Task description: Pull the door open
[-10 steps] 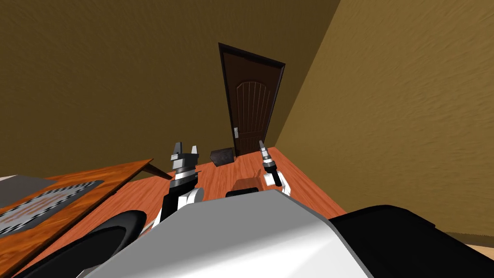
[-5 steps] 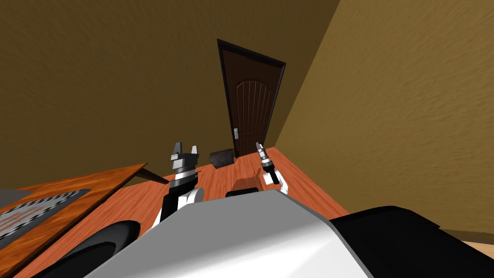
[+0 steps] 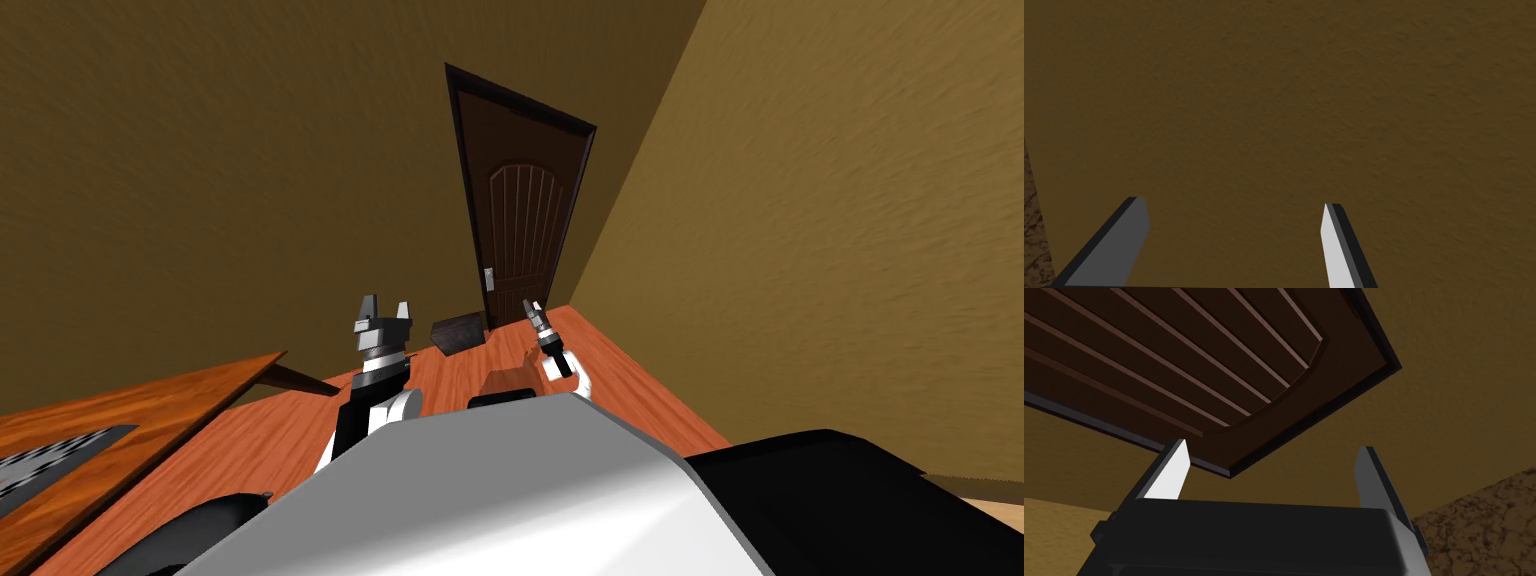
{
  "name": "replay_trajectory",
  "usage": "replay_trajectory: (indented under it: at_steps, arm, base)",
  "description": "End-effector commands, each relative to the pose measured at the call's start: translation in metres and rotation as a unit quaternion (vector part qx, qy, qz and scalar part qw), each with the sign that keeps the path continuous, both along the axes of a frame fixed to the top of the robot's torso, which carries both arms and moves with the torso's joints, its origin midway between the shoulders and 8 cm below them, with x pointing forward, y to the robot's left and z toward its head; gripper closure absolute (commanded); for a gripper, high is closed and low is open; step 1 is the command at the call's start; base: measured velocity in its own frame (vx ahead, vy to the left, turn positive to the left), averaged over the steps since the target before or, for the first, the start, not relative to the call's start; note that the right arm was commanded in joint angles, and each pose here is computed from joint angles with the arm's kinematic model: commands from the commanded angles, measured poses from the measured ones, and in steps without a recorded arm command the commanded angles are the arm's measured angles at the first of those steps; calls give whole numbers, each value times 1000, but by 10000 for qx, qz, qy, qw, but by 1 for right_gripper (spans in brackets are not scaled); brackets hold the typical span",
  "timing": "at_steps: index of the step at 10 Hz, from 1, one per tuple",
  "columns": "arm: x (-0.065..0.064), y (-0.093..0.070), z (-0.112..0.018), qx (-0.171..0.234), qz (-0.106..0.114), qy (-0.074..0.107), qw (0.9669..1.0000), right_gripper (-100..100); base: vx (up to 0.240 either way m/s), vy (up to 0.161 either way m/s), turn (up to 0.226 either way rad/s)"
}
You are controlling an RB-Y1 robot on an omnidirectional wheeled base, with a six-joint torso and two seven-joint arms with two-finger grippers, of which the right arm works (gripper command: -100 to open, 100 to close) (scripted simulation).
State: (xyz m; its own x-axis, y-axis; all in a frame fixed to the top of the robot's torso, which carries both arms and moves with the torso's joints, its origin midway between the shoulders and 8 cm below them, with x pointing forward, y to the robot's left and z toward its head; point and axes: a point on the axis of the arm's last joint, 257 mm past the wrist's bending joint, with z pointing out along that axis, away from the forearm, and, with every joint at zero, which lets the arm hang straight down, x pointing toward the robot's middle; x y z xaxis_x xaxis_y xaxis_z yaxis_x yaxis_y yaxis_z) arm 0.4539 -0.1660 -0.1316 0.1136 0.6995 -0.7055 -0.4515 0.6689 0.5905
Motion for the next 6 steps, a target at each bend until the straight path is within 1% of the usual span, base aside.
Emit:
replay_trajectory:
  at_steps: [1,3,6]
  arm:
    - [4,4,-12,-290,-37,77,9995,-100]
    - [10,10,-27,-627,-67,160,9979,-100]
    - [18,17,-49,-1125,-98,271,9932,-100]
  base:
    - [103,81,-59]
    - [97,73,-65]
    - [130,77,-64]
